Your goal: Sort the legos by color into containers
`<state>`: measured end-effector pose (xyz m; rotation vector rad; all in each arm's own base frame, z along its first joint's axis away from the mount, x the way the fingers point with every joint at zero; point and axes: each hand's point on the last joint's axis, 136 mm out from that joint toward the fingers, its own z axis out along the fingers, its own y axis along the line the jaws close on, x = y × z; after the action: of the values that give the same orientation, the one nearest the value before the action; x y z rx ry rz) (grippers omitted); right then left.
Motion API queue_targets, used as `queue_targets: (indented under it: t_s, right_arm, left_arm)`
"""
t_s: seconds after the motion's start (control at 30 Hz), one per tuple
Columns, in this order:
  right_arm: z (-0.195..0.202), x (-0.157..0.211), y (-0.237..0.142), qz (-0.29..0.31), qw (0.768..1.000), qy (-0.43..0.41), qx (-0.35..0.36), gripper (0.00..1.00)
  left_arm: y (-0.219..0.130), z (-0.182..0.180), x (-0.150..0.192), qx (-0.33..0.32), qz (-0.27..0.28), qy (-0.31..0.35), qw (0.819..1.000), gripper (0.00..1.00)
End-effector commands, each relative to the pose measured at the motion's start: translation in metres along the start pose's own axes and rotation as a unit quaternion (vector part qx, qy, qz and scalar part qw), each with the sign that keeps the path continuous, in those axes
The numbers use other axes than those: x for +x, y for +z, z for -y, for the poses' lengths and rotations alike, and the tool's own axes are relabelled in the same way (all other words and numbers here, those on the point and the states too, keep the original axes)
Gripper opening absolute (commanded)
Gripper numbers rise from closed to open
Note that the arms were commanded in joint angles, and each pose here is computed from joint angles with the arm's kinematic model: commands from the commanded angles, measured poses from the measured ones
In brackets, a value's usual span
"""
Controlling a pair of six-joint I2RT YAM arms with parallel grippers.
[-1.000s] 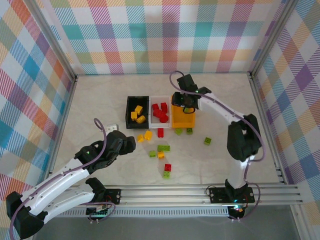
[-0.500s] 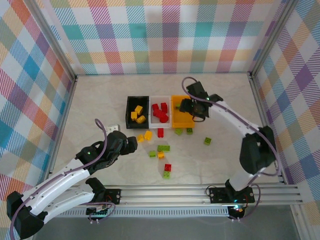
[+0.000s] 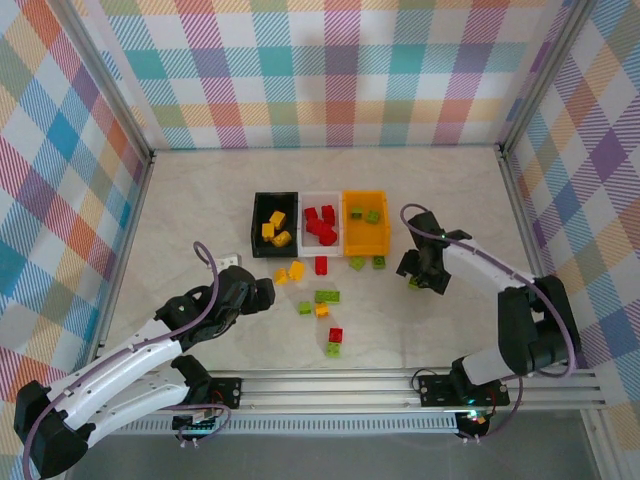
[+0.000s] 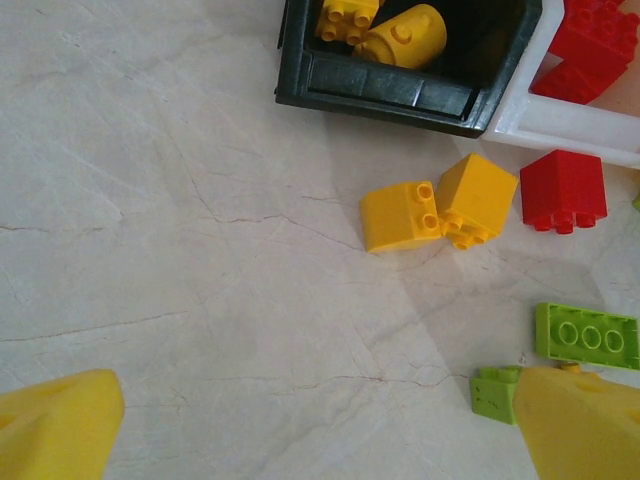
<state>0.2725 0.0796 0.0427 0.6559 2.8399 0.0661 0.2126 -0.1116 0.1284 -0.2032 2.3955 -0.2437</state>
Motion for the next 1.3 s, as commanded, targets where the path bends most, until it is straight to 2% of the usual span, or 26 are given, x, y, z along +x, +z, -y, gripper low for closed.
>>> queue_targets:
  t_s: [0.0,0.13,0.27,0.4,0.5,0.6,0.7,0.9,1.03,1.13,1.2,1.27]
  right_arm:
    - [-0.014,-0.006,0.011,-0.012,1.0,-0.013,-0.018,0.73]
    - [-0.014,-0.008,0.023,-0.024,1.0,-0.017,-0.004,0.64]
    - [-0.018,-0.008,0.023,-0.026,0.999,-0.019,-0.015,0.45]
    - [-0.029,-0.013,0.003,-0.007,0.998,-0.028,-0.053,0.32]
    - [-0.047,-0.019,-0.03,0.021,0.993,-0.049,-0.104,0.29]
    - [-0.076,-0.025,-0.067,0.056,0.982,-0.088,-0.155,0.29]
    - [-0.105,-0.033,-0.088,0.076,0.972,-0.126,-0.181,0.32]
    - [-0.16,-0.073,-0.09,0.104,0.962,-0.137,-0.214,0.35]
    - [-0.183,-0.099,-0.082,0.114,0.964,-0.134,-0.2,0.37]
    - [-0.196,-0.111,-0.076,0.112,0.965,-0.135,-0.194,0.48]
    - [-0.202,-0.116,-0.076,0.109,0.966,-0.135,-0.192,0.64]
    - [-0.204,-0.118,-0.081,0.11,0.965,-0.134,-0.194,0.69]
  left_arm:
    - [0.002,-0.001,-0.002,0.001,0.007,-0.007,1.0,1.0]
    - [0.002,-0.001,-0.002,0.0,0.007,-0.008,1.0,1.0]
    - [0.002,-0.001,-0.001,-0.001,0.004,-0.008,1.0,1.0]
    - [0.0,0.0,-0.003,0.001,0.004,-0.006,1.0,1.0]
    - [-0.001,0.003,-0.005,0.005,0.003,-0.003,1.0,1.0]
    - [-0.001,0.005,-0.006,0.008,0.002,0.001,1.0,1.0]
    - [0.0,0.008,-0.006,0.008,-0.002,0.004,1.0,1.0]
    - [0.003,0.013,-0.003,0.01,-0.017,0.018,1.0,1.0]
    - [0.005,0.016,0.0,0.01,-0.032,0.03,0.999,1.0]
    - [0.006,0.021,0.004,0.022,-0.047,0.042,0.998,1.0]
    - [0.006,0.028,0.006,0.036,-0.057,0.051,0.996,1.0]
    - [0.006,0.038,0.009,0.056,-0.07,0.06,0.994,1.0]
